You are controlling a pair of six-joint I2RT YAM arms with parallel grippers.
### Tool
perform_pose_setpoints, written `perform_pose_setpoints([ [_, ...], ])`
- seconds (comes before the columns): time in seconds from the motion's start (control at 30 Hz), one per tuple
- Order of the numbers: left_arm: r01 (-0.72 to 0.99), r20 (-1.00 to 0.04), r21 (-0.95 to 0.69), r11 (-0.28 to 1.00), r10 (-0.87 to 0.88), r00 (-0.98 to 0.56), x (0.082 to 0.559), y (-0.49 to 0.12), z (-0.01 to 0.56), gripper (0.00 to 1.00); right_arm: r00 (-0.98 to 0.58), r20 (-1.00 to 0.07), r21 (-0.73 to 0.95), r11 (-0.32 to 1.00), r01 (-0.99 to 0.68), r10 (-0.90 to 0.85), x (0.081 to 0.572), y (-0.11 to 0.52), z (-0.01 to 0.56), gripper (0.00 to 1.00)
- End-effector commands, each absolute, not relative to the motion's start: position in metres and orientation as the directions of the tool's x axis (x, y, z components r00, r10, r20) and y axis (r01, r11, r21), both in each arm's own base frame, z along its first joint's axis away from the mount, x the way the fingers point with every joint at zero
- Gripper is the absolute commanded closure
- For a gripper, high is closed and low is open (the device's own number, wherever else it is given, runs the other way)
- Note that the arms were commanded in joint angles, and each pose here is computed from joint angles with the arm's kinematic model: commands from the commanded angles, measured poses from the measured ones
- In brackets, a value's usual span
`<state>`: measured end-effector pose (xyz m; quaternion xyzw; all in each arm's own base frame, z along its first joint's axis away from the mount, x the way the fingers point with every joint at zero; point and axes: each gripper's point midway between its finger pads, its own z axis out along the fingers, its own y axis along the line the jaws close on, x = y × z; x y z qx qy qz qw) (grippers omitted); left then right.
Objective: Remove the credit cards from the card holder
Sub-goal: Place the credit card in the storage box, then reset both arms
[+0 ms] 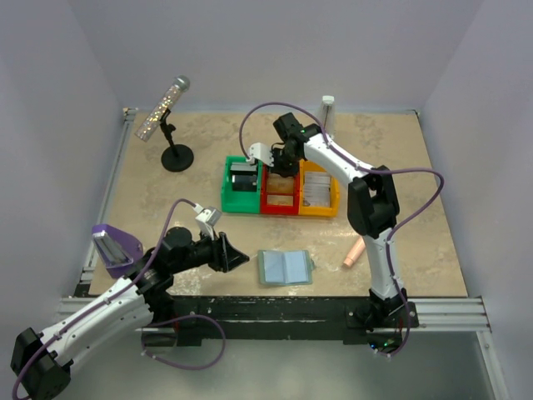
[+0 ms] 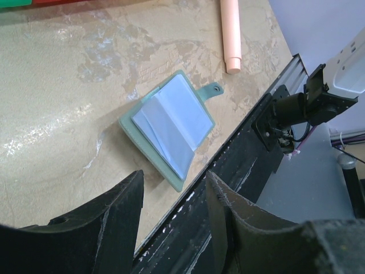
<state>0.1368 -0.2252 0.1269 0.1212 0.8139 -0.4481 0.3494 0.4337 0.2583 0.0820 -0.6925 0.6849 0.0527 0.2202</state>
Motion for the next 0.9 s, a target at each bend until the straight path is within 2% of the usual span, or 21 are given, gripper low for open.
perform_pose_setpoints([
  [0.0,0.542,-0.704,-0.642,0.542,-0.138,-0.696,0.141,-0.229,0.141,0.48,0.052,-0.372,-0.264,0.052,-0.963,-0.927,0.436,0.257,0.093,0.82],
  [0.33,0.543,-0.704,-0.642,0.541,-0.137,-0.697,0.141,-0.229,0.140,0.48,0.046,-0.392,-0.277,0.071,-0.958,-0.919,0.439,0.262,0.098,0.81],
  [0.57,0.546,-0.709,-0.641,0.539,-0.143,-0.691,0.141,-0.228,0.144,0.48,0.049,-0.496,-0.378,0.165,-0.911,-0.867,0.454,0.275,0.169,0.80],
  [0.8,0.519,-0.714,-0.632,0.575,-0.173,-0.679,0.147,-0.222,0.147,0.45,-0.047,-0.601,-0.513,0.430,-0.743,-0.798,0.459,0.256,0.260,0.80],
  [0.87,0.465,-0.701,-0.632,0.620,-0.200,-0.685,0.153,-0.215,0.142,0.43,-0.117,-0.607,-0.531,0.510,-0.677,-0.786,0.450,0.241,0.268,0.79],
])
